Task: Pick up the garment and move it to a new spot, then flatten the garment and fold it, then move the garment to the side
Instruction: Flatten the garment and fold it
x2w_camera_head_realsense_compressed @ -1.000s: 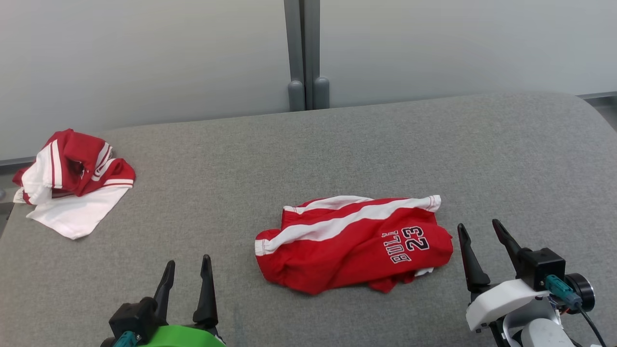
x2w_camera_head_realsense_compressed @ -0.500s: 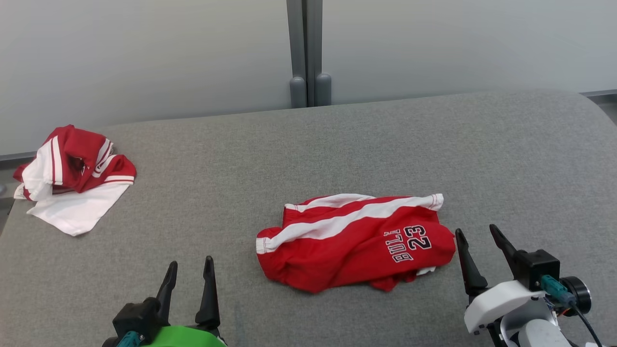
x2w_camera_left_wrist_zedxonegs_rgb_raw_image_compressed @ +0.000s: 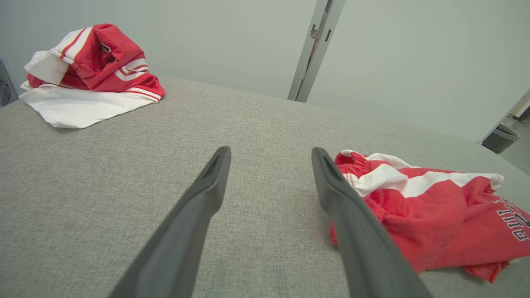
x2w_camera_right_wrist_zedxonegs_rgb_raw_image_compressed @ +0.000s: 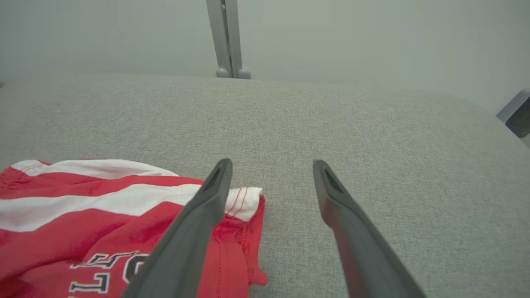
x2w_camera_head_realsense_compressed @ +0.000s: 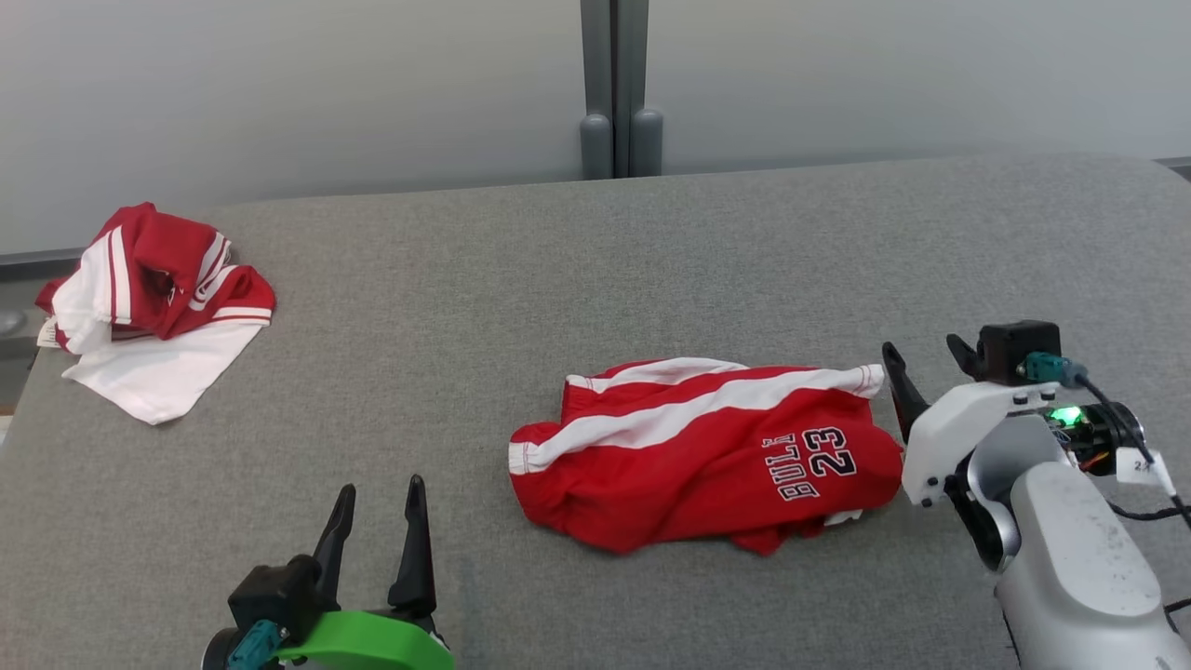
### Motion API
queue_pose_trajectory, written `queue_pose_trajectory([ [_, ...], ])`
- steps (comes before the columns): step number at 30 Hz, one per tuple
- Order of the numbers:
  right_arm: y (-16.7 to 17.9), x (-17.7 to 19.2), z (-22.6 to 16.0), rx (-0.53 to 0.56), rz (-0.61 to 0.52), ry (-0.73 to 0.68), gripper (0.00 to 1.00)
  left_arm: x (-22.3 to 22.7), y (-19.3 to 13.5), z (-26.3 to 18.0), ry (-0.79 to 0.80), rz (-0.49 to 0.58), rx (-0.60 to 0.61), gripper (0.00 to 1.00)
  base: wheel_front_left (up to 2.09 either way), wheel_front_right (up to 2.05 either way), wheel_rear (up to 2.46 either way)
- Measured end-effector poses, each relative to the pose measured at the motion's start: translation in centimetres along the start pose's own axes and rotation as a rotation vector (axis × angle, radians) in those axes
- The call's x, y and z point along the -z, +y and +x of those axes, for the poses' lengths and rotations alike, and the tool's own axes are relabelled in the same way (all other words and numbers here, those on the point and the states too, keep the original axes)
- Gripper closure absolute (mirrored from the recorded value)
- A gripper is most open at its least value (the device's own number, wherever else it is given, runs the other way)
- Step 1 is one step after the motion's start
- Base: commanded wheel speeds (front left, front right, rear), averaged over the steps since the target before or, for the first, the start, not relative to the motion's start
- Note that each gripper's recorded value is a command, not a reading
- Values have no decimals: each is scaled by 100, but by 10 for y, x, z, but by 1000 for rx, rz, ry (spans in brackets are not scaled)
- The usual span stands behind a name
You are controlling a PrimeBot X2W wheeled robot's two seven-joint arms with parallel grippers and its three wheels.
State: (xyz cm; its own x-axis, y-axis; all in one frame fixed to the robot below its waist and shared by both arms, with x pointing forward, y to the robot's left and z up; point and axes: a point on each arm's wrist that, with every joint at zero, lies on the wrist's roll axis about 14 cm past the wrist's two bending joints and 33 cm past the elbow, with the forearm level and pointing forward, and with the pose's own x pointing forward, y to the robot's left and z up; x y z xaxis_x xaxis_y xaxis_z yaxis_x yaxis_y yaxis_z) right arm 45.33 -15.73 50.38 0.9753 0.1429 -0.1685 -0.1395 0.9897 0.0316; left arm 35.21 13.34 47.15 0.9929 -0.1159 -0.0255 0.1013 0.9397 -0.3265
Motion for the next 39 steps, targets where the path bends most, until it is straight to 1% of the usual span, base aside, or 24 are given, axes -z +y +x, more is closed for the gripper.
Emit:
queue_pose_trajectory([
  [4, 2, 18, 12, -30, 21, 145, 0, 0, 4, 4, 2, -2, -12, 0, 0, 0, 0],
  [6, 7, 22, 17, -51, 58, 190, 0, 2, 7, 4, 7, -2, -19, 0, 0, 0, 0],
  [8, 10, 28, 22, -73, 37, 239, 0, 2, 9, 7, 8, -2, -25, 0, 0, 0, 0],
  [13, 14, 44, 30, -105, 47, 345, 0, 5, 13, 9, 19, -3, -36, 0, 0, 0, 0],
  [19, 24, 59, 33, -137, 78, 417, 0, 6, 18, 11, 23, -2, -46, 0, 0, 0, 0],
  [25, 31, 67, 32, -152, 95, 453, 0, 7, 18, 12, 26, -3, -47, 0, 0, 0, 0],
  [33, 45, 75, 27, -172, 197, 501, 0, 7, 15, 12, 24, -2, -38, 0, 0, 0, 0],
  [34, 45, 75, 26, -173, 199, 500, 2, 6, 15, 12, 24, -2, -38, 0, 0, 0, 0],
  [35, 45, 75, 26, -173, 200, 500, 18, 6, 15, 12, 24, -2, -37, 0, 0, 0, 0],
  [36, 46, 74, 27, -175, 202, 497, 38, 6, 15, 12, 24, -2, -37, 0, 0, 0, 0],
  [37, 47, 72, 27, -177, 201, 485, 55, 6, 15, 11, 23, -2, -37, 0, 0, 0, 0],
  [38, 47, 70, 28, -178, 199, 470, 61, 6, 15, 11, 23, -2, -37, 0, 0, 0, 0],
  [39, 47, 68, 29, -179, 189, 458, 77, 6, 15, 11, 23, -2, -37, 0, 0, 0, 0],
])
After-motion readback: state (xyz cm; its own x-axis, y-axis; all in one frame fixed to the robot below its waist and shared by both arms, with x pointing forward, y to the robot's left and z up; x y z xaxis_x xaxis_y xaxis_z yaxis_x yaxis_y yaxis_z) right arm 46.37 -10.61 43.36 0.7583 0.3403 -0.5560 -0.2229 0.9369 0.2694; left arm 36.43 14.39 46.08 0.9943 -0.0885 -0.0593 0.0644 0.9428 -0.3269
